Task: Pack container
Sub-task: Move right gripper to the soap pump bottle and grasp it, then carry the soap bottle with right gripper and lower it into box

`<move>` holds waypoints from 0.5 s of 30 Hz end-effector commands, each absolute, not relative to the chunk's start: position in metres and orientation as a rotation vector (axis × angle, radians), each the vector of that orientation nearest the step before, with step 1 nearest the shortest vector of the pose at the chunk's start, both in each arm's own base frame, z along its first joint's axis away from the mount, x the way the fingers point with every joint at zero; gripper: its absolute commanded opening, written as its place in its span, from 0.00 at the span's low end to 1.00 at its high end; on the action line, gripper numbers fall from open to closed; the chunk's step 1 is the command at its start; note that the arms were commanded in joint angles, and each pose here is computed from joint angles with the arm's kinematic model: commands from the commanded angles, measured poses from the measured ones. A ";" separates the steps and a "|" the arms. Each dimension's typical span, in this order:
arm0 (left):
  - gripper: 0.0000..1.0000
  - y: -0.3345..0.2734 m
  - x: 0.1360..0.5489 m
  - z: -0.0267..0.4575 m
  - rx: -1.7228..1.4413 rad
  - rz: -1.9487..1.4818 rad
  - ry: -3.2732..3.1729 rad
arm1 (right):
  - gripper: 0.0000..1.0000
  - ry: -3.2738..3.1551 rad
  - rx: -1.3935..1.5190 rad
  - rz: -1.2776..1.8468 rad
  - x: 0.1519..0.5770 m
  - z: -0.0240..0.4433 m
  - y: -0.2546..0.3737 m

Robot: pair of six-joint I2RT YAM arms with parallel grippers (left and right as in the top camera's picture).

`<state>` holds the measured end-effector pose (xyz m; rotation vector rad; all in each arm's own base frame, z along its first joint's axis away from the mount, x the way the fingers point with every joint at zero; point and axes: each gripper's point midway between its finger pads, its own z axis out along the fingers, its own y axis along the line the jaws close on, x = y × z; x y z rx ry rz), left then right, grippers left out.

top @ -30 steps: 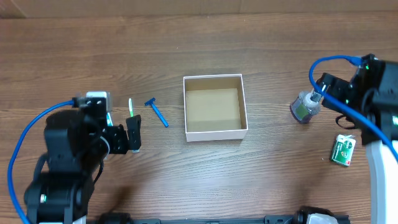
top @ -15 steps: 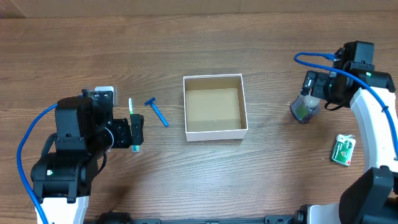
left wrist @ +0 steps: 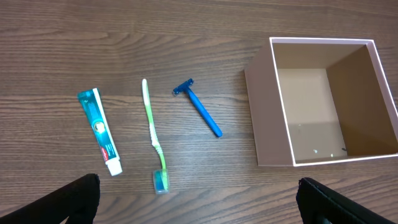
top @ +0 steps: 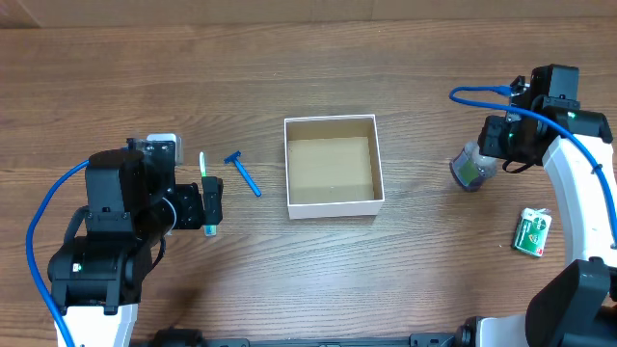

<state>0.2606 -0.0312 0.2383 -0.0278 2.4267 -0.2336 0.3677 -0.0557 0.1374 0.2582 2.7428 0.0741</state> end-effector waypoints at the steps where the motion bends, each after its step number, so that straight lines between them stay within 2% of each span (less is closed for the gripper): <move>1: 1.00 -0.030 0.264 0.248 -0.015 -0.227 2.398 | 0.40 2.701 0.253 0.069 0.375 0.151 -0.059; 6: 1.00 -0.030 0.264 0.248 -0.015 -0.227 2.398 | 0.37 2.700 0.254 0.072 0.375 0.151 -0.058; 9: 1.00 -0.030 0.264 0.248 -0.015 -0.227 2.398 | 0.26 2.696 0.257 0.073 0.376 0.151 -0.058; 11: 1.00 -0.030 0.264 0.248 -0.015 -0.227 2.398 | 0.09 2.687 0.257 0.085 0.377 0.153 -0.057; 12: 1.00 -0.030 0.264 0.248 -0.015 -0.227 2.398 | 0.04 2.682 0.254 0.096 0.378 0.155 -0.055; 15: 1.00 -0.030 0.264 0.248 -0.015 -0.227 2.398 | 0.04 2.637 0.267 0.131 0.381 0.176 -0.050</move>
